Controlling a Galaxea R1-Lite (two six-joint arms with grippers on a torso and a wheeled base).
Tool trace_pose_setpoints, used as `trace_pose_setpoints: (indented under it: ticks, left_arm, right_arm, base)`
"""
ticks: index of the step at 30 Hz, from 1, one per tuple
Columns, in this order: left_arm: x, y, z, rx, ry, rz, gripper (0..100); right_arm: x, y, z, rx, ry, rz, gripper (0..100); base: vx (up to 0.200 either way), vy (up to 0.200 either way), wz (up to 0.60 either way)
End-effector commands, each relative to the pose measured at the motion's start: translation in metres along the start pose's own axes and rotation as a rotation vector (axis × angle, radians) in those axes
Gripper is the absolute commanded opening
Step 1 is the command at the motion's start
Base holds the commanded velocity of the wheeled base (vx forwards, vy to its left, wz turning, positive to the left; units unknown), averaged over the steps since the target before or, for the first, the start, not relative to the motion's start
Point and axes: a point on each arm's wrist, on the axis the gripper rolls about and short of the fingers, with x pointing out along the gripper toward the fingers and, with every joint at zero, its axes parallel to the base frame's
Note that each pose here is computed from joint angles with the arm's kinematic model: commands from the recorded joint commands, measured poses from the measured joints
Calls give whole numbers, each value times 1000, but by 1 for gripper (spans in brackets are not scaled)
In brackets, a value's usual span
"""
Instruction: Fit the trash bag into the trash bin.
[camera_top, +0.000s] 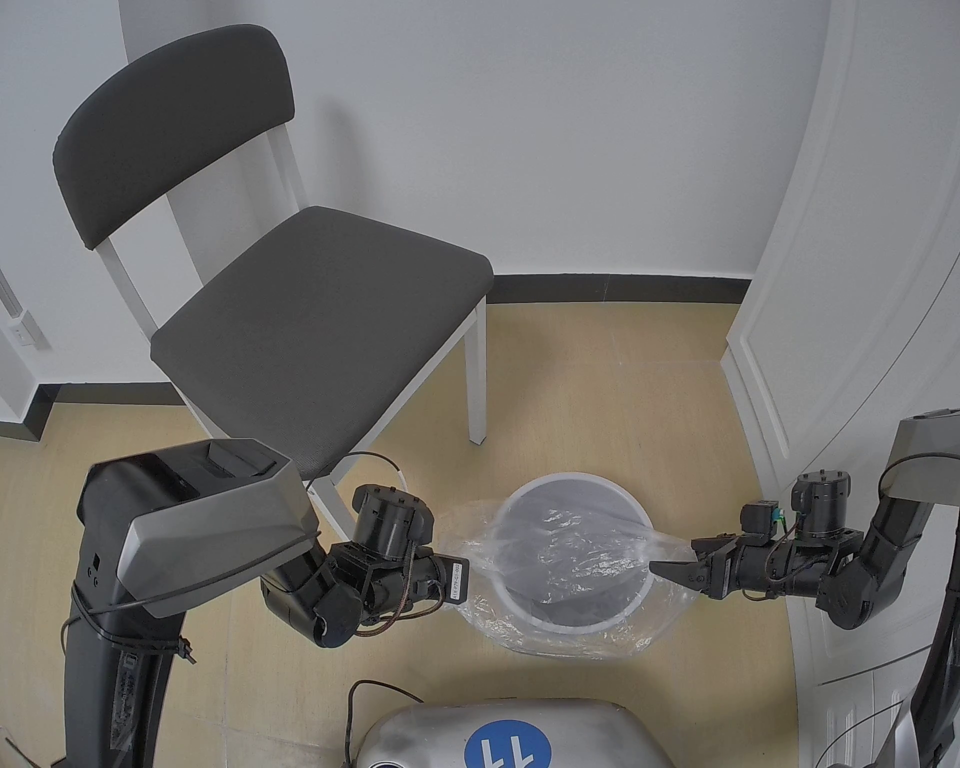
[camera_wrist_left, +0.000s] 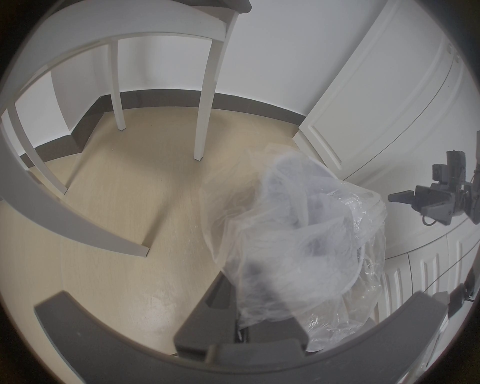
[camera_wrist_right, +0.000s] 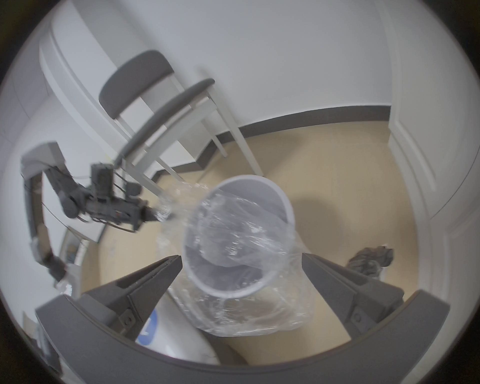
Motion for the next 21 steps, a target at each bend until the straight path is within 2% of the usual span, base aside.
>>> trace_pose_setpoints:
  ticks: [1,7,8,14,21]
  left_arm:
    - [0,1,0,-1,-1,1,0]
    - [0,1,-3,-2,9,-2,0]
    - [0,1,-3,-2,13,-3,100]
    - [-1,0,-2,0,-6,-3,100]
    - [-2,2,-1,5,-27,-3,100]
  right_arm:
    - [-17,-6,11,41,-49,16,100]
    - [-16,-4,11,28,-49,22,100]
    - [-16,-4,11,28,-49,22,100]
    - [-16,-3,12,19,-49,17,100]
    - [-8,1,13,6,-51,-50,100]
  base:
    - [0,0,0]
    - [0,0,0]
    - [0,0,0]
    - [0,0,0]
    - [0,0,0]
